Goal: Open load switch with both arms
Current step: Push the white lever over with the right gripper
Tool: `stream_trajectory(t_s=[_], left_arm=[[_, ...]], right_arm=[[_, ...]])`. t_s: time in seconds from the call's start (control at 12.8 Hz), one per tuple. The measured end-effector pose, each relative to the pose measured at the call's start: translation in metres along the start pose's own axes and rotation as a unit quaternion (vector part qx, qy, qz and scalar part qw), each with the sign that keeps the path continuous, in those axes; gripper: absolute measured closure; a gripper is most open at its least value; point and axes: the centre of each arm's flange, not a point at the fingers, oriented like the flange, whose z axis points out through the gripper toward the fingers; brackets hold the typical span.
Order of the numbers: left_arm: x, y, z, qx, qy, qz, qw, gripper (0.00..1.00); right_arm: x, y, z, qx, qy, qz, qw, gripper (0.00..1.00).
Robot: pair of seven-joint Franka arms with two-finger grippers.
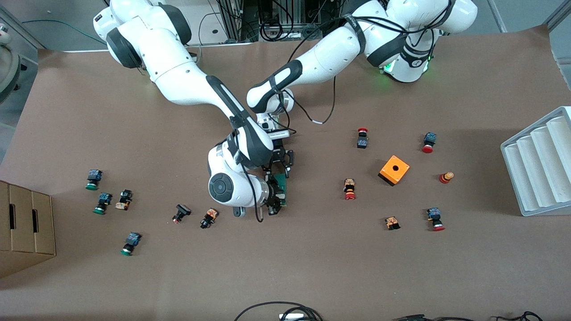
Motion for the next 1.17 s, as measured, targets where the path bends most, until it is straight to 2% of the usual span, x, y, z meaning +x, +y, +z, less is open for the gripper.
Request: stream_trajectory(t_s=[0.23,1.09,1.17], left_arm=[[0.000,0.000,0.000,0.000,0.000,0.000,1.000,0.40],[0.000,0.000,0.000,0.000,0.000,0.000,1.000,0.40],[0.000,0.000,0.000,0.000,0.000,0.000,1.000,0.40]], right_arm=[[0.004,0.003,0.007,-0.007,0.003,0.001,1.000,0.68],[-0.003,0.005,-0.008,-0.002,-0.002,-0.003,1.000,0.68],[-0.003,0.005,-0.008,-0.002,-0.002,-0.003,1.000,0.72]])
